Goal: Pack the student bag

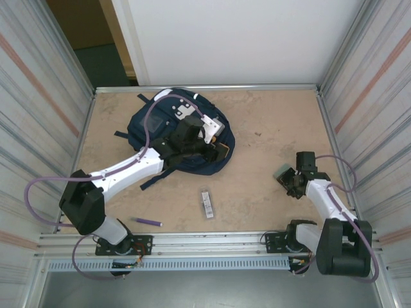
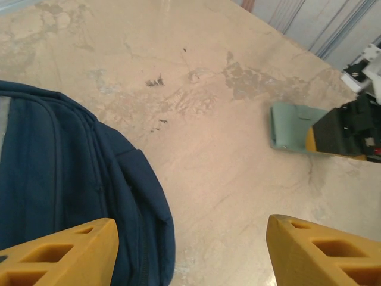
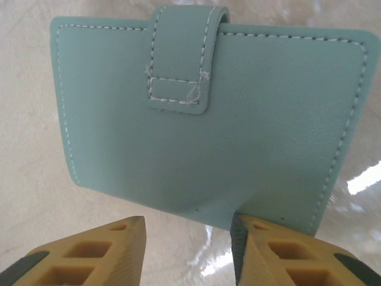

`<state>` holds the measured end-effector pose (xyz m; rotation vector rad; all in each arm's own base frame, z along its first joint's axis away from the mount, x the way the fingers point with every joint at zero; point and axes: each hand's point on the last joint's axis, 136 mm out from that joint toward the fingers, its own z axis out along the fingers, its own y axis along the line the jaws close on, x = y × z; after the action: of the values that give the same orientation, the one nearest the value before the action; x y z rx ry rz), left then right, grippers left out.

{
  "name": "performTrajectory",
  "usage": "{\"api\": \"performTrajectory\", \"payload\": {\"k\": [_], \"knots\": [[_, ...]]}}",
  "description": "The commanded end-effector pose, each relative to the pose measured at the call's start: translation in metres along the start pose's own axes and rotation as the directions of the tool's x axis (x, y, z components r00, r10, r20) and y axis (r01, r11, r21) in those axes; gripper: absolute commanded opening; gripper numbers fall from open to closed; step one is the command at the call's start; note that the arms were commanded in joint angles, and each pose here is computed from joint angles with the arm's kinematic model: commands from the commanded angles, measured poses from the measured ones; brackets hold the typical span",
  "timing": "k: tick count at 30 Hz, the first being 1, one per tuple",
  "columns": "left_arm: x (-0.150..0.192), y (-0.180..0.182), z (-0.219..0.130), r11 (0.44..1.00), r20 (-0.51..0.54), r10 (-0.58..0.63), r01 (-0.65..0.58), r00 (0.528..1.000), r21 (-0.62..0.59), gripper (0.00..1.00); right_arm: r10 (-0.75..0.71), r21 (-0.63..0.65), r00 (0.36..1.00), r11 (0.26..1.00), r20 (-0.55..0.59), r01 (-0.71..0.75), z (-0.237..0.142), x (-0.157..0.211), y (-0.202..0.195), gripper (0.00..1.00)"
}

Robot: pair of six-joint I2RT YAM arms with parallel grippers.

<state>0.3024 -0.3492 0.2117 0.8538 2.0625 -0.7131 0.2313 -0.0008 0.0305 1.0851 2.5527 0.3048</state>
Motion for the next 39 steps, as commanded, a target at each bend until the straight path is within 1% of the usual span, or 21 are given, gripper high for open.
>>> {"api": "performTrajectory", "payload": {"k": [1,3,6,8,10,12,14,16,17,18,20,22,24,27,29,32,34,36,39], "knots": [[0.003,-0.008,-0.006,0.996,0.010,-0.071,0.070,0.997,0.051,0.66,-0.062,-0.031,0.998,0.998,0.019,0.063,0.010,-0.011,0.011,0.35],[0.013,-0.013,-0.001,0.990,0.008,-0.119,0.118,0.993,0.076,0.65,-0.079,-0.046,0.997,0.996,-0.006,0.079,0.015,-0.011,0.017,0.30],[0.028,-0.023,0.010,0.980,-0.015,-0.144,0.145,0.989,0.135,0.65,-0.136,-0.099,0.988,0.987,-0.076,0.129,0.022,0.003,0.035,0.30],[0.034,-0.022,0.013,0.977,-0.058,-0.166,0.172,0.984,0.124,0.64,-0.214,-0.138,0.972,0.970,-0.102,0.199,0.023,0.016,0.054,0.30],[0.036,-0.021,0.014,0.977,-0.076,-0.170,0.178,0.982,0.113,0.64,-0.285,-0.169,0.950,0.950,-0.128,0.262,0.022,0.032,0.074,0.30],[0.037,-0.020,0.018,0.978,-0.074,-0.167,0.175,0.983,0.112,0.64,-0.335,-0.226,0.928,0.928,-0.164,0.295,0.019,0.053,0.097,0.33],[0.036,-0.021,0.020,0.977,-0.083,-0.171,0.180,0.982,0.118,0.64,-0.346,-0.271,0.918,0.918,-0.191,0.290,0.016,0.070,0.116,0.35],[0.034,-0.024,0.021,0.972,-0.100,-0.186,0.198,0.977,0.124,0.64,-0.340,-0.310,0.919,0.912,-0.200,0.270,0.007,0.075,0.133,0.41],[0.035,-0.025,0.022,0.971,-0.103,-0.191,0.204,0.976,0.126,0.64,-0.334,-0.325,0.921,0.909,-0.201,0.259,0.001,0.074,0.141,0.44],[0.036,-0.025,0.024,0.970,-0.104,-0.197,0.209,0.975,0.126,0.64,-0.336,-0.341,0.921,0.904,-0.196,0.257,-0.005,0.072,0.147,0.45],[0.041,-0.027,0.029,0.965,-0.115,-0.212,0.227,0.970,0.134,0.63,-0.345,-0.335,0.926,0.900,-0.155,0.280,-0.020,0.060,0.150,0.49],[0.045,-0.029,0.033,0.950,-0.151,-0.259,0.280,0.954,0.137,0.63,-0.352,-0.306,0.930,0.901,-0.103,0.306,-0.029,0.041,0.144,0.52],[0.048,-0.035,0.037,0.932,-0.184,-0.302,0.330,0.935,0.149,0.62,-0.310,-0.251,0.948,0.926,-0.070,0.284,-0.030,0.016,0.124,0.55],[0.052,-0.046,0.049,0.917,-0.214,-0.327,0.364,0.920,0.163,0.61,-0.210,-0.172,0.977,0.965,-0.045,0.199,-0.021,-0.021,0.088,0.54],[0.056,-0.054,0.060,0.913,-0.238,-0.330,0.373,0.913,0.165,0.60,-0.192,-0.137,0.981,0.973,-0.034,0.186,-0.012,-0.035,0.073,0.52],[0.061,-0.068,0.074,0.905,-0.274,-0.337,0.390,0.901,0.169,0.60,-0.194,-0.129,0.980,0.974,-0.046,0.186,-0.001,-0.043,0.072,0.49],[0.067,-0.077,0.086,0.897,-0.300,-0.342,0.404,0.891,0.179,0.60,-0.234,-0.144,0.971,0.963,-0.042,0.226,0.007,-0.047,0.080,0.48],[0.069,-0.084,0.094,0.884,-0.327,-0.352,0.427,0.877,0.192,0.59,-0.275,-0.139,0.961,0.954,-0.041,0.267,0.015,-0.050,0.083,0.44],[0.071,-0.085,0.100,0.871,-0.348,-0.371,0.452,0.861,0.189,0.59,-0.292,-0.139,0.952,0.950,-0.089,0.278,0.026,-0.046,0.083,0.42]]}}
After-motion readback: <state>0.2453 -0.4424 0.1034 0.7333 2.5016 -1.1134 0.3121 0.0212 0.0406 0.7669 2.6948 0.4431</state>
